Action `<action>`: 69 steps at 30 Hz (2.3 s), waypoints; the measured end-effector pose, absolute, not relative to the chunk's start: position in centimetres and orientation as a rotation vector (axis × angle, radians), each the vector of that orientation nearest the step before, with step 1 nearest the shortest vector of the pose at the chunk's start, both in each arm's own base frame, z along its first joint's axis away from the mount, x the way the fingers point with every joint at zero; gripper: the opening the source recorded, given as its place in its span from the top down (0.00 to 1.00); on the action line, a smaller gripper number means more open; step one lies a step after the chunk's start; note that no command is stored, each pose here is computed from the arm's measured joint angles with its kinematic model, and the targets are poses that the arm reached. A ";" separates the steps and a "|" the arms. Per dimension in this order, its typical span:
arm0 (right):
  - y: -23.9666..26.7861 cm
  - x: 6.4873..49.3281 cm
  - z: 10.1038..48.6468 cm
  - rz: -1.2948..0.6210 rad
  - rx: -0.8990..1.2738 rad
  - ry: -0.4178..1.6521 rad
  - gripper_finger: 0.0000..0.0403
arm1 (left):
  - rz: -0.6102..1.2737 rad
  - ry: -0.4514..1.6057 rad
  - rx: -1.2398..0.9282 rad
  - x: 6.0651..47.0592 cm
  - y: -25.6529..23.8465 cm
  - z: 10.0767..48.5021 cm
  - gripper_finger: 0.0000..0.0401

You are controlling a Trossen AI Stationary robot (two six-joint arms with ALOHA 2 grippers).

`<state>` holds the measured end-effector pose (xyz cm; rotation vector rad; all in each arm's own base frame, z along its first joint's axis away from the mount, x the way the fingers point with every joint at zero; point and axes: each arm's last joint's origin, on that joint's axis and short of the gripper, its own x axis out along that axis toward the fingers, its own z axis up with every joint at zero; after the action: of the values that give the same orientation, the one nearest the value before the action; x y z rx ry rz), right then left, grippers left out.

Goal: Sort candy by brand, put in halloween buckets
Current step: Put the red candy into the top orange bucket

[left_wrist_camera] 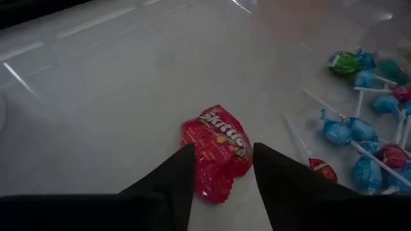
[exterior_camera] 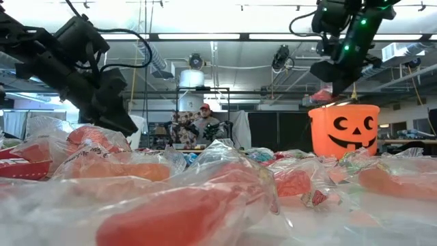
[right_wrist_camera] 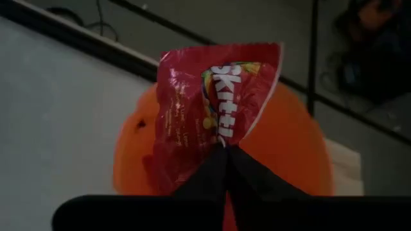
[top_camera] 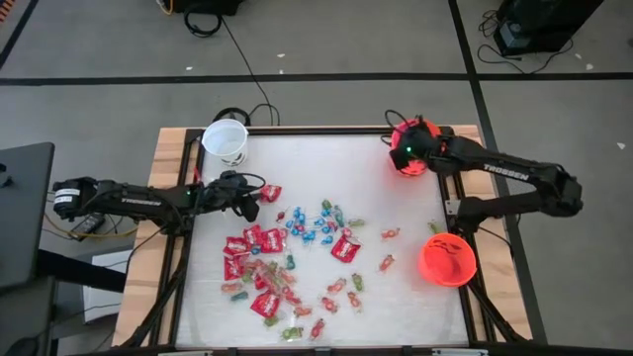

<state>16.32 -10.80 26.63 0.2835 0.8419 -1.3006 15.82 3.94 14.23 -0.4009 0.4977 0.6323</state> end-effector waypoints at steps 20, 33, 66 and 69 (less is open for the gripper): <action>-9.0 17.5 27.4 -1.048 0.314 0.789 0.65 | 0.592 0.661 -0.285 17.7 5.5 10.7 0.45; -5.4 21.8 23.6 -0.524 0.276 0.495 0.68 | 0.305 0.524 -0.211 21.7 5.5 13.7 0.94; -0.5 28.8 18.0 -0.359 -0.247 0.405 0.94 | 0.031 0.396 -0.143 31.9 4.0 16.6 0.88; -1.3 27.5 19.2 -0.569 -0.255 0.430 0.94 | 0.028 0.435 -0.141 31.4 3.9 16.8 0.81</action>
<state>27.53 -1.26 19.23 -0.2555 0.4299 -0.5689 31.38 3.90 16.81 -0.1413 0.4350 0.0279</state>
